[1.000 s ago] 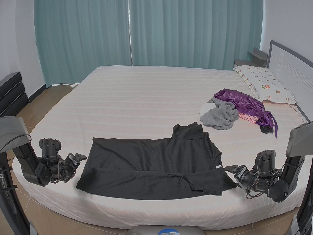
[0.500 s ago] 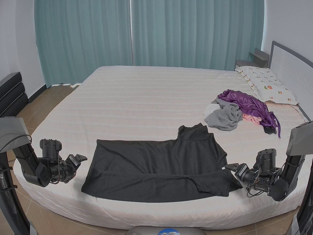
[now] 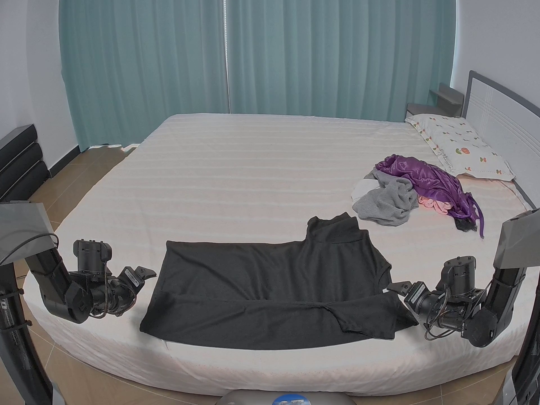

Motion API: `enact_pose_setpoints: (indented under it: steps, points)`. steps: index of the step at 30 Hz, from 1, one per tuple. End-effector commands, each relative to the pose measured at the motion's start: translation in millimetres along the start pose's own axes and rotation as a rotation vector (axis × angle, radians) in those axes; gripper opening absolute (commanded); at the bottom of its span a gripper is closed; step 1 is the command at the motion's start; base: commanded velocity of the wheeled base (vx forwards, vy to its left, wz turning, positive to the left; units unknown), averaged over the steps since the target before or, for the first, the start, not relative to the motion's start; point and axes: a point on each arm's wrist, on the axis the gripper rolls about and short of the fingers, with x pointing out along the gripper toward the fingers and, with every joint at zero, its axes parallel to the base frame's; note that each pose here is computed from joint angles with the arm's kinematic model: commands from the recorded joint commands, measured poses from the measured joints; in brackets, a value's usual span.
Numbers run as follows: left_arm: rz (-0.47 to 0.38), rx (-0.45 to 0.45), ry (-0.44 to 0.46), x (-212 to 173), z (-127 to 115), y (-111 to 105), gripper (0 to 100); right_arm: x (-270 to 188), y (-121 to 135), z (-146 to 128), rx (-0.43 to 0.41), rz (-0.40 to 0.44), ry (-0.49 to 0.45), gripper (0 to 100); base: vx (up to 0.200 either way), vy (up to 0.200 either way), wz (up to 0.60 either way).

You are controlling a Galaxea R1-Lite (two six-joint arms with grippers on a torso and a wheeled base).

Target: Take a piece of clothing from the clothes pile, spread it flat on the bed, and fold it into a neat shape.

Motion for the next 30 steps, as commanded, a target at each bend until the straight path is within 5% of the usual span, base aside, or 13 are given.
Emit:
enact_pose_setpoints:
  steps: [1, 10, 15, 30]
  points:
    - [0.004, 0.0, 0.004, 1.5, -1.2, 0.7, 100, 0.1, -0.1, -0.2, 0.0, 0.0, 0.001, 100, 0.0, 0.0, 0.0]
    - [0.007, -0.028, -0.027, -0.2, 1.8, -2.3, 100, 0.6, -0.2, -1.2, -0.002, -0.001, 0.006, 100, 0.0, 0.0, 0.0]
    - [0.001, -0.035, -0.034, -0.4, 3.3, -4.0, 100, 0.4, -0.1, -2.1, -0.004, -0.002, 0.007, 100, 0.2, 0.0, 0.0]
    - [-0.076, 0.03, -0.083, 15.3, 24.3, -23.2, 100, -1.1, -0.3, -3.8, -0.007, -0.003, 0.014, 100, 0.0, 0.0, 0.0]
